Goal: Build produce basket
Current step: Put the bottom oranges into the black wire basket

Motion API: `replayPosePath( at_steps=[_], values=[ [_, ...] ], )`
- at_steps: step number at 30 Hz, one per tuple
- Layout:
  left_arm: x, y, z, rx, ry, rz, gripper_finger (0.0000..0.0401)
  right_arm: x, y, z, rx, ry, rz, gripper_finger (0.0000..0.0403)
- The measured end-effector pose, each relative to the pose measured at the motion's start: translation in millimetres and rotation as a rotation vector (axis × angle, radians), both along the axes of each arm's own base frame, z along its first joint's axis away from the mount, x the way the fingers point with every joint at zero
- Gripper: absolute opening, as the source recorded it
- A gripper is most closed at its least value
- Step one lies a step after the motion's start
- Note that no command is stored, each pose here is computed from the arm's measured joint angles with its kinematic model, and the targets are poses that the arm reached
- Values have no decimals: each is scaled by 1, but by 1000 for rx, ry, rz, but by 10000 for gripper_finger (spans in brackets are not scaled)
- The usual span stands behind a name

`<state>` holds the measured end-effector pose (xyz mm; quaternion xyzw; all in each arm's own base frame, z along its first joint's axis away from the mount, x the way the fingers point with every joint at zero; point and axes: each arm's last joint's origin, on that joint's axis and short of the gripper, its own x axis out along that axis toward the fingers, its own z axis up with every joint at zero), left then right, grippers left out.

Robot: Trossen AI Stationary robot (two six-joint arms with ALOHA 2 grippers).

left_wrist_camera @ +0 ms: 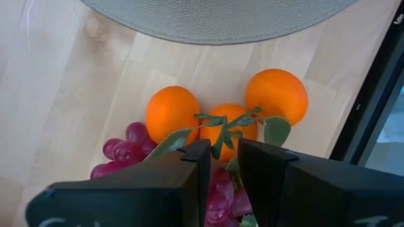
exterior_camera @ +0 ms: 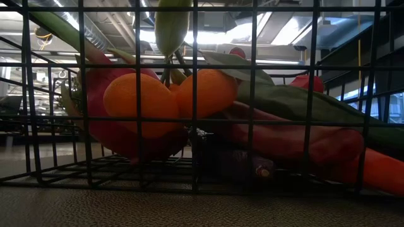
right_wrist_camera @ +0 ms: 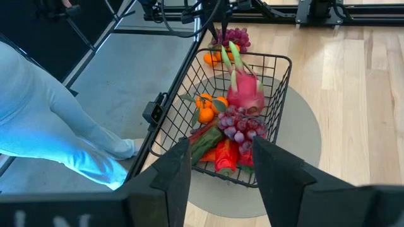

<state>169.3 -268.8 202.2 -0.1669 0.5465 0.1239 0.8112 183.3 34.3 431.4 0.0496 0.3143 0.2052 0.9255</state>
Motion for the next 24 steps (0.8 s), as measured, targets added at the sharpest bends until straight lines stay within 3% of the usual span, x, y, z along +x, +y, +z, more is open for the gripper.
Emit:
replayPosePath(
  at_steps=[4,10,16,24],
  values=[
    [2,1,0,0,0,7,56,0,0,0,0,0,0,154],
    [7,4,0,-2,4,26,6,0,0,0,1,-5,0,154],
    [11,7,0,-20,26,50,2,0,0,1,2,-6,-1,154],
    [11,10,38,-87,5,43,1,0,0,1,4,-5,-2,154]
  ],
)
